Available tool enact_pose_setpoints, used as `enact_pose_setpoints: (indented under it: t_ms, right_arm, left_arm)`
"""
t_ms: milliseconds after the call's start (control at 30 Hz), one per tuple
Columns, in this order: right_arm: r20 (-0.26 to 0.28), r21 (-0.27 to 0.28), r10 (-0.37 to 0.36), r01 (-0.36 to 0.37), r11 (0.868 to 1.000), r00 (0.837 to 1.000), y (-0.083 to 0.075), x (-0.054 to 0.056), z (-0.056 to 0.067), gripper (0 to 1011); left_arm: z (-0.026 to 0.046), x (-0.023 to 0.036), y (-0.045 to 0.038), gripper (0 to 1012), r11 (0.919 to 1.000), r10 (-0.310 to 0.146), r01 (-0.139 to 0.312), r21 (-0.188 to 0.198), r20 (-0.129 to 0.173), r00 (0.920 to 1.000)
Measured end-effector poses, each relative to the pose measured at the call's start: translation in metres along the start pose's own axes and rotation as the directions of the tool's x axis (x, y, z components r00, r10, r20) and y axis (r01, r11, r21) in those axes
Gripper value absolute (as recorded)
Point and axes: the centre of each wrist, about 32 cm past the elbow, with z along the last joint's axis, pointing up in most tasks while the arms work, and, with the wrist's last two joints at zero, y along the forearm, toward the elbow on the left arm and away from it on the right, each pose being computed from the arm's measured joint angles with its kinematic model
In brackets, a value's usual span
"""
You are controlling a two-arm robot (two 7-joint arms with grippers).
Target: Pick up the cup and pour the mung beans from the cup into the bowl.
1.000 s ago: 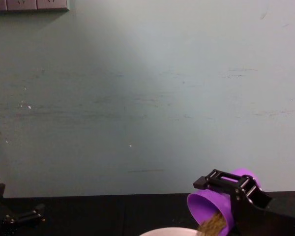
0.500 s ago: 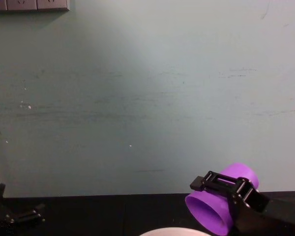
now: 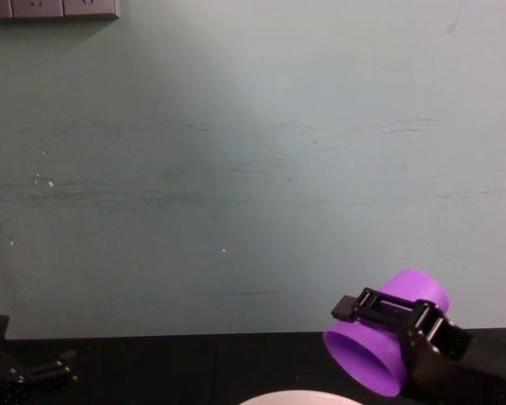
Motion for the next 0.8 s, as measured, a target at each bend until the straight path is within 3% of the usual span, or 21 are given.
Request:
enact_pose_setpoints:
  t_ms: [167, 267, 300, 433, 467, 500, 533, 567, 600, 667, 700, 800]
  right_arm:
    - [-0.02, -0.005, -0.01, 0.01, 1.0, 1.0, -0.003, -0.001, -0.005, 750]
    - [-0.086, -0.011, -0.024, 0.023, 1.0, 0.996, -0.005, -0.002, -0.01, 750]
    - [-0.086, -0.011, -0.024, 0.023, 1.0, 0.996, -0.005, -0.002, -0.01, 749]
    - [-0.262, -0.032, -0.057, 0.05, 0.998, 0.963, -0.012, -0.006, -0.018, 750]
    - [-0.303, -0.035, -0.063, 0.054, 0.998, 0.951, -0.013, -0.007, -0.02, 750]
    - [-0.381, -0.04, -0.076, 0.066, 0.997, 0.921, -0.016, -0.009, -0.024, 750]
    - [-0.381, -0.04, -0.076, 0.066, 0.997, 0.921, -0.016, -0.009, -0.024, 750]
    - [-0.468, -0.046, -0.091, 0.079, 0.996, 0.879, -0.019, -0.011, -0.028, 750]
    - [-0.556, -0.058, -0.107, 0.09, 0.994, 0.824, -0.023, -0.015, -0.032, 750]
    - [-0.631, -0.074, -0.127, 0.104, 0.992, 0.765, -0.026, -0.019, -0.035, 749]
    - [-0.709, -0.098, -0.152, 0.117, 0.988, 0.689, -0.03, -0.024, -0.038, 750]
    - [-0.805, -0.136, -0.187, 0.132, 0.982, 0.563, -0.035, -0.033, -0.041, 749]
  left_arm:
    - [0.0, 0.0, 0.0, 1000, 1.0, 0.0, 0.0, 0.0, 0.0, 1.0]
    - [0.0, 0.0, 0.0, 1000, 1.0, 0.0, 0.0, 0.0, 0.0, 1.0]
    - [0.0, 0.0, 0.0, 1000, 1.0, 0.0, 0.0, 0.0, 0.0, 1.0]
    - [0.0, 0.0, 0.0, 1000, 1.0, 0.0, 0.0, 0.0, 0.0, 1.0]
    - [0.0, 0.0, 0.0, 1000, 1.0, 0.0, 0.0, 0.0, 0.0, 1.0]
    - [0.0, 0.0, 0.0, 1000, 1.0, 0.0, 0.0, 0.0, 0.0, 1.0]
    - [0.0, 0.0, 0.0, 1000, 1.0, 0.0, 0.0, 0.0, 0.0, 1.0]
    - [0.0, 0.0, 0.0, 1000, 1.0, 0.0, 0.0, 0.0, 0.0, 1.0]
    - [0.0, 0.0, 0.0, 1000, 1.0, 0.0, 0.0, 0.0, 0.0, 1.0]
    - [0.0, 0.0, 0.0, 1000, 1.0, 0.0, 0.0, 0.0, 0.0, 1.0]
    - [0.0, 0.0, 0.0, 1000, 1.0, 0.0, 0.0, 0.0, 0.0, 1.0]
    - [0.0, 0.0, 0.0, 1000, 1.0, 0.0, 0.0, 0.0, 0.0, 1.0]
